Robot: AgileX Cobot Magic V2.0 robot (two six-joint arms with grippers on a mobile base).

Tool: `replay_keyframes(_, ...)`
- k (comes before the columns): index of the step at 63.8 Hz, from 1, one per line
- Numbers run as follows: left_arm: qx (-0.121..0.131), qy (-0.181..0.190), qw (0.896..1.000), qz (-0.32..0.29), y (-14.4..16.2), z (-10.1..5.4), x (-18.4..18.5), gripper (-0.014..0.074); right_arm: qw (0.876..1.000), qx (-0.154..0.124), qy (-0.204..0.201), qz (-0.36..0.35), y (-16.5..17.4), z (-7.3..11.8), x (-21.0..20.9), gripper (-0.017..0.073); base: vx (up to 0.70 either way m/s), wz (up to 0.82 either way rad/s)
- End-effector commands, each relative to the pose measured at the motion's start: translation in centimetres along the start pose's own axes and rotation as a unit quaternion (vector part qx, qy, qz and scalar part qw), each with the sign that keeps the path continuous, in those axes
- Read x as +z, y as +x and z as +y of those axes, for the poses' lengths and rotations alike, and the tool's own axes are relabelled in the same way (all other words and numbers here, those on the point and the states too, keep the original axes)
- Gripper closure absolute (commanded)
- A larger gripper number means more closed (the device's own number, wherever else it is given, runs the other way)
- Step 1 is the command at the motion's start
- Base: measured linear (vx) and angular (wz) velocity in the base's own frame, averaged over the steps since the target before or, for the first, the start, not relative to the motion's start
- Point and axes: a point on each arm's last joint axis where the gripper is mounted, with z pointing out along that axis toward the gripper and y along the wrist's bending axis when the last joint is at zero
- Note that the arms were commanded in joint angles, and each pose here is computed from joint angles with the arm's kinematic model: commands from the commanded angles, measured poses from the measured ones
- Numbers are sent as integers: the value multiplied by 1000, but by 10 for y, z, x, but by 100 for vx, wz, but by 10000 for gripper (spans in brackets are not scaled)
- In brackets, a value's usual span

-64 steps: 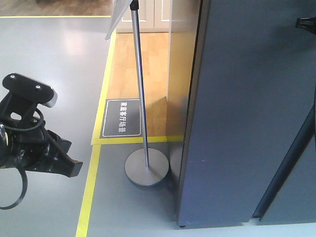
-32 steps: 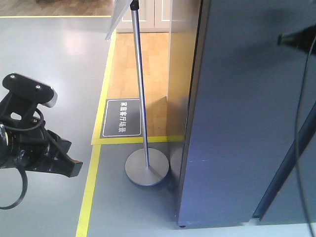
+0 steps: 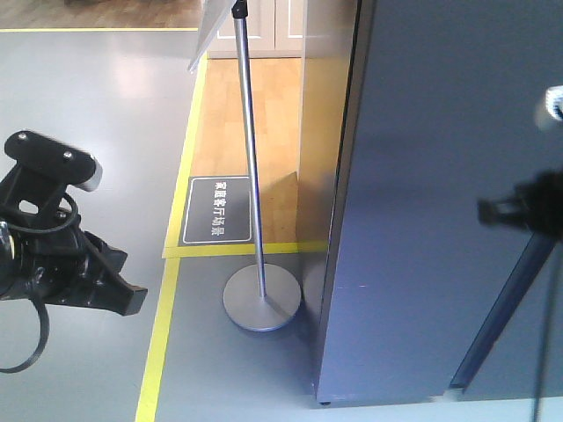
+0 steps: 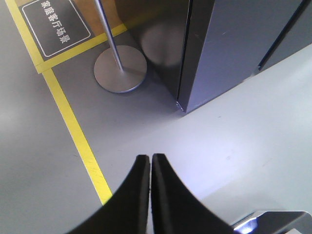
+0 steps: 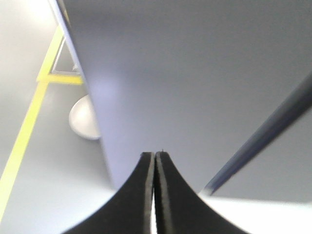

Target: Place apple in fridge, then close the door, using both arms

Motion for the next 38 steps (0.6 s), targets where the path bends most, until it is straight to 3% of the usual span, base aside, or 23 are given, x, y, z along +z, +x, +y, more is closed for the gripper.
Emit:
replay_keyframes(1, -7, 4, 999, -42, -9, 0, -11, 600, 999, 21, -8, -35, 7, 0, -32, 563, 0, 0)
replay_keyframes(6, -7, 4, 999, -42, -9, 0, -11, 600, 999, 34, -10, -33, 24, -3, -51, 563, 0, 0)
replay_keyframes(23, -7, 4, 999, -42, -9, 0, -11, 600, 999, 40, 7, 18, 79, -13, -103, 563, 0, 0)
replay_keyframes(31, -7, 4, 999, -42, -9, 0, -11, 600, 998, 33, -24, 50, 100, -10, -120, 563, 0, 0)
replay_keyframes(38, -7, 4, 999, -42, -9, 0, -11, 600, 998, 30, -47, 37, 109, -8, -134, 563, 0, 0)
